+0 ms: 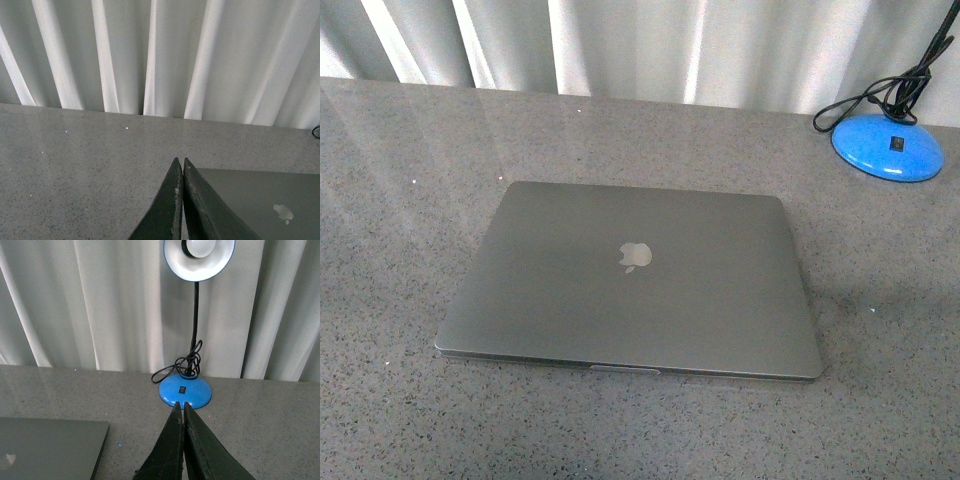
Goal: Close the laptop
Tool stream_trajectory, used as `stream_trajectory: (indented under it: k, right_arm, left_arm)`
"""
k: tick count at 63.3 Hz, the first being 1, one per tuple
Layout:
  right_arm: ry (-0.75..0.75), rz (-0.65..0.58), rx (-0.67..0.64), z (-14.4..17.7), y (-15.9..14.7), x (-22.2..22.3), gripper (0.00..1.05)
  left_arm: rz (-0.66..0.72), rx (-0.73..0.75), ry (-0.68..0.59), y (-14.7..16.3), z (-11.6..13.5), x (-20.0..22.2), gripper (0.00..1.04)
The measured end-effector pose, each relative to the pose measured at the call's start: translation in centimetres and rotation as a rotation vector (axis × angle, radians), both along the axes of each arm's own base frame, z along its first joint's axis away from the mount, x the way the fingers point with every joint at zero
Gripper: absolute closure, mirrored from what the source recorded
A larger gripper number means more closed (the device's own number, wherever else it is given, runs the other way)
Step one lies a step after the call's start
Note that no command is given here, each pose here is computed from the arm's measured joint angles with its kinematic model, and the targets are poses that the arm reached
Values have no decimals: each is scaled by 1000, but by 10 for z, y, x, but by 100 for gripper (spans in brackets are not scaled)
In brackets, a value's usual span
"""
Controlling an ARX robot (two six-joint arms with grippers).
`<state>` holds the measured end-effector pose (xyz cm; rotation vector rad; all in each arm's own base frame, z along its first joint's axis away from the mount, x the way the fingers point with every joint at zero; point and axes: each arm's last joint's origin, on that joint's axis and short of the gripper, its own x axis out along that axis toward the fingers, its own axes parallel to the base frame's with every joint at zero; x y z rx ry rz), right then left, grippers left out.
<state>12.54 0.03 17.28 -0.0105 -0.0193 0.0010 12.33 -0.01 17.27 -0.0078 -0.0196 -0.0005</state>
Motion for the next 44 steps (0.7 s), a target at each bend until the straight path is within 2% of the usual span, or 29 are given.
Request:
stream_trajectory:
  k: [39,44]
  right_arm:
    - [-5,0,0,0,0,-17,104]
    - [9,-1,1,-1,0,-21,104]
  left_arm:
    - [0,0,-2,0,0,-16,101]
    - [0,0,33,0,-5,-23,101]
